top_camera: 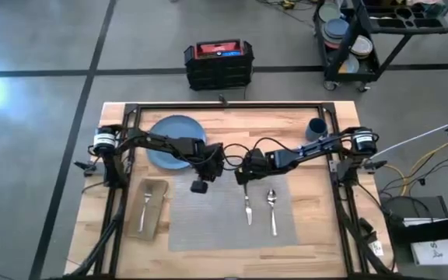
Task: Set table place
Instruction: Put the silver table knife to the left of the silver spoon on the gray table mat
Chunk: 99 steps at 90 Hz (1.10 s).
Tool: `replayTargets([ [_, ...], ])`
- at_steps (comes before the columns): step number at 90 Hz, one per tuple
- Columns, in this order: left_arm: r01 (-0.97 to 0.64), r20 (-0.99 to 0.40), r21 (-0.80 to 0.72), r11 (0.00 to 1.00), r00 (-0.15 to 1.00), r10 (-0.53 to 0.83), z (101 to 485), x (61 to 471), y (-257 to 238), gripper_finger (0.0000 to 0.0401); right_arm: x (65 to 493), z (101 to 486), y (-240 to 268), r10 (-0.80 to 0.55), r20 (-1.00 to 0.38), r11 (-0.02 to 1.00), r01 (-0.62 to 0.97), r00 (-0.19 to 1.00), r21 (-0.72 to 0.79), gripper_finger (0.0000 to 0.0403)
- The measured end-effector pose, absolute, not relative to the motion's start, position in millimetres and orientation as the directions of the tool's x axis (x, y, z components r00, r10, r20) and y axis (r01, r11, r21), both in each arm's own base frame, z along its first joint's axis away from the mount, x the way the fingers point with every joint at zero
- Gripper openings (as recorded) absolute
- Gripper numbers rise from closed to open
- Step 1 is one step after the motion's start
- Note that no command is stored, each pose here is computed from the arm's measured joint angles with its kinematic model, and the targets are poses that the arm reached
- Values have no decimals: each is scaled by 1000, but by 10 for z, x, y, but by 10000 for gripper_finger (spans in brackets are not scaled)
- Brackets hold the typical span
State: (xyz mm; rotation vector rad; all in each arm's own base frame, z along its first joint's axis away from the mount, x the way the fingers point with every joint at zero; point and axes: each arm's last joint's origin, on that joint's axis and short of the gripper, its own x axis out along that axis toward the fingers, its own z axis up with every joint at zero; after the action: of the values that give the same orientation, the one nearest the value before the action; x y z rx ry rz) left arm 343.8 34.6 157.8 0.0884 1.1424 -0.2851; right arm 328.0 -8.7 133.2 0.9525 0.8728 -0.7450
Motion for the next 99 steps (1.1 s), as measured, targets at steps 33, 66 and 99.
replayTargets([
  [33,208,-845,45,977,529,-74,1456,3598,466,1,3280,1334,-84,-143,-878,398,839,457,372,0],
  [66,157,-858,11,988,508,-71,1313,3547,629,1,3323,1357,-77,-117,-857,454,794,502,404,0],
  [99,158,-858,7,987,508,-76,1305,3544,632,1,3392,1400,47,56,-815,530,675,576,514,0],
])
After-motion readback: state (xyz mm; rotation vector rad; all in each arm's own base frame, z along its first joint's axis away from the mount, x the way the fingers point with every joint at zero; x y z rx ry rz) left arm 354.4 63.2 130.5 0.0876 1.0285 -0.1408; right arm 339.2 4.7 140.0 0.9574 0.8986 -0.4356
